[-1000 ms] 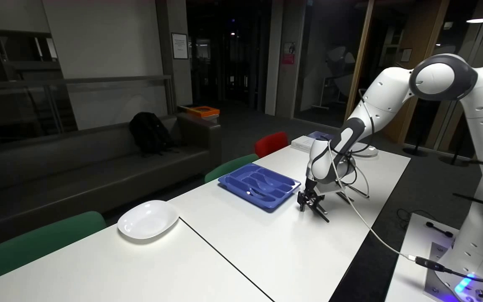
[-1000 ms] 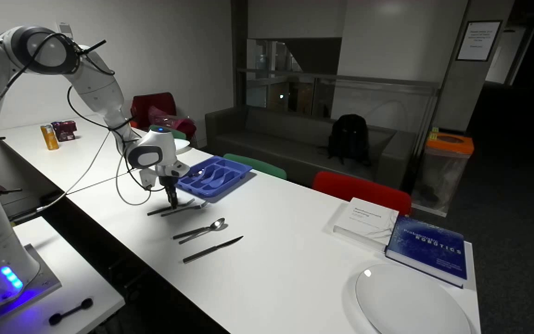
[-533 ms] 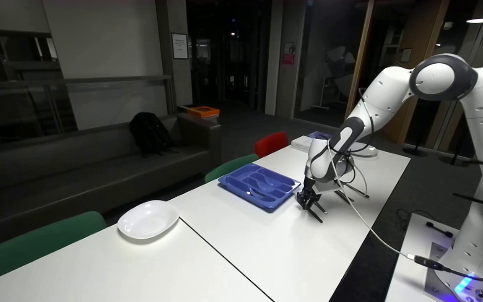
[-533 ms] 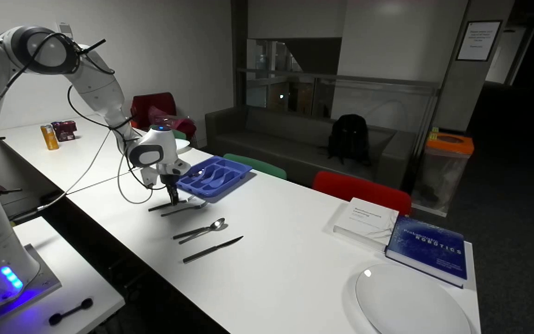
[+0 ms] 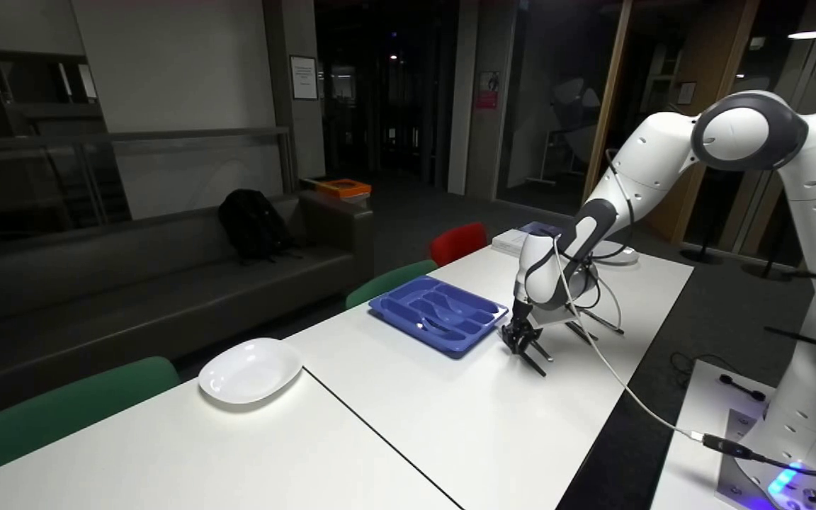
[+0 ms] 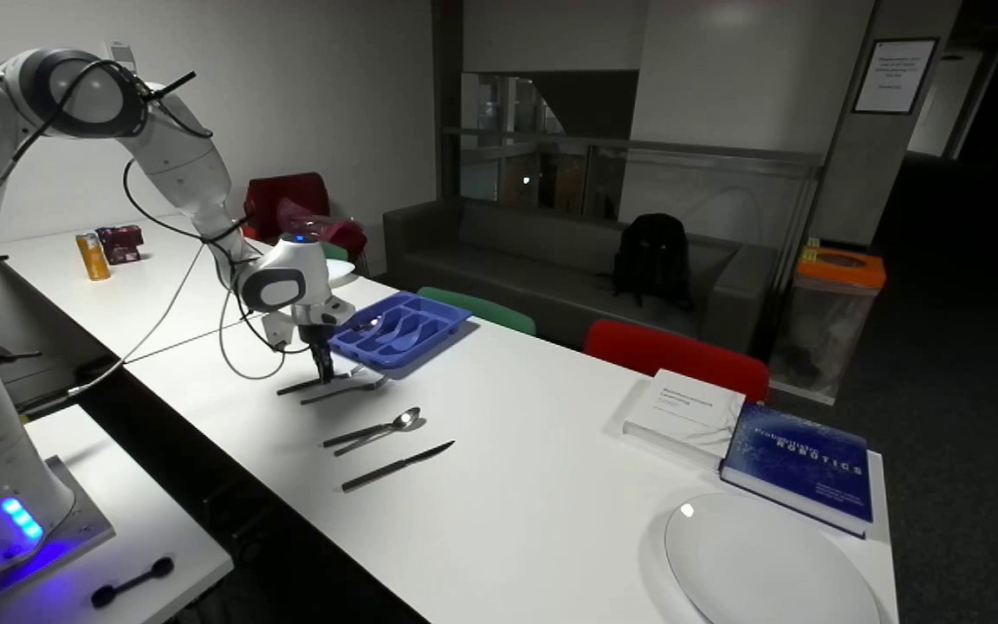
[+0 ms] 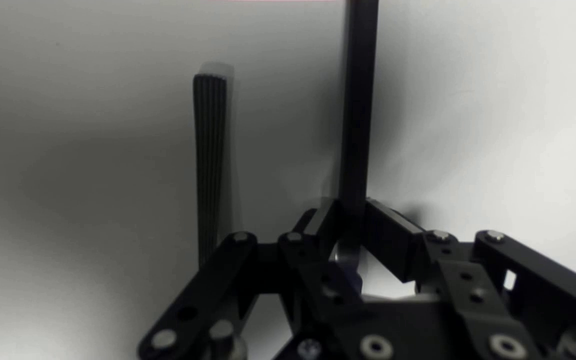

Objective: Put the fork inside the cutlery tray

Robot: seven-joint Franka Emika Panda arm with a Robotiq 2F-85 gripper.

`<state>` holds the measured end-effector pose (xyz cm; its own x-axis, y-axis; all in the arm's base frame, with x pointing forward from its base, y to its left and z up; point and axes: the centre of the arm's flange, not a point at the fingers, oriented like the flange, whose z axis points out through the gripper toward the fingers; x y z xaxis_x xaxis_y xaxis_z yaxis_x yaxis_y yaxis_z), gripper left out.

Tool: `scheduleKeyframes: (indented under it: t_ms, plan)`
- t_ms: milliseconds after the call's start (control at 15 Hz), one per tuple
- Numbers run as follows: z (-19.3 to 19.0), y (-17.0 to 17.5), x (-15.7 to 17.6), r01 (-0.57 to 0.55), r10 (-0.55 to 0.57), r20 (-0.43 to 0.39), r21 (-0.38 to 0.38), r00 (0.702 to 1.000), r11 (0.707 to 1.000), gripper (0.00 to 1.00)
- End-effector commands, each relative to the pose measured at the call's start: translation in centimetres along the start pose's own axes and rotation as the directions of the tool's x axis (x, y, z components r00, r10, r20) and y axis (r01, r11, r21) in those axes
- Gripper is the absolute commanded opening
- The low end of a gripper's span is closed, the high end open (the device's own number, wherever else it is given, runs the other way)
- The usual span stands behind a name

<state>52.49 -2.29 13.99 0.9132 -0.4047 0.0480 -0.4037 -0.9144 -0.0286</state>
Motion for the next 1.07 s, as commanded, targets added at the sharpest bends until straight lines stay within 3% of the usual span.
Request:
scheduleKeyframes:
  t_ms: [0, 467, 1000]
  plan:
    - [-1.9, -0.8, -2.2, -0.002, 0.005, 0.033, -0.083, 0.999, 0.997, 0.05]
    - [-6.4, -3.3, -4.2, 0.090, -0.048, 0.172, -0.246, 0.984, 0.965, 0.05]
    - [-14.1, -4.3, -1.8, 0.260, -0.177, 0.266, -0.318, 0.947, 0.912, 0.05]
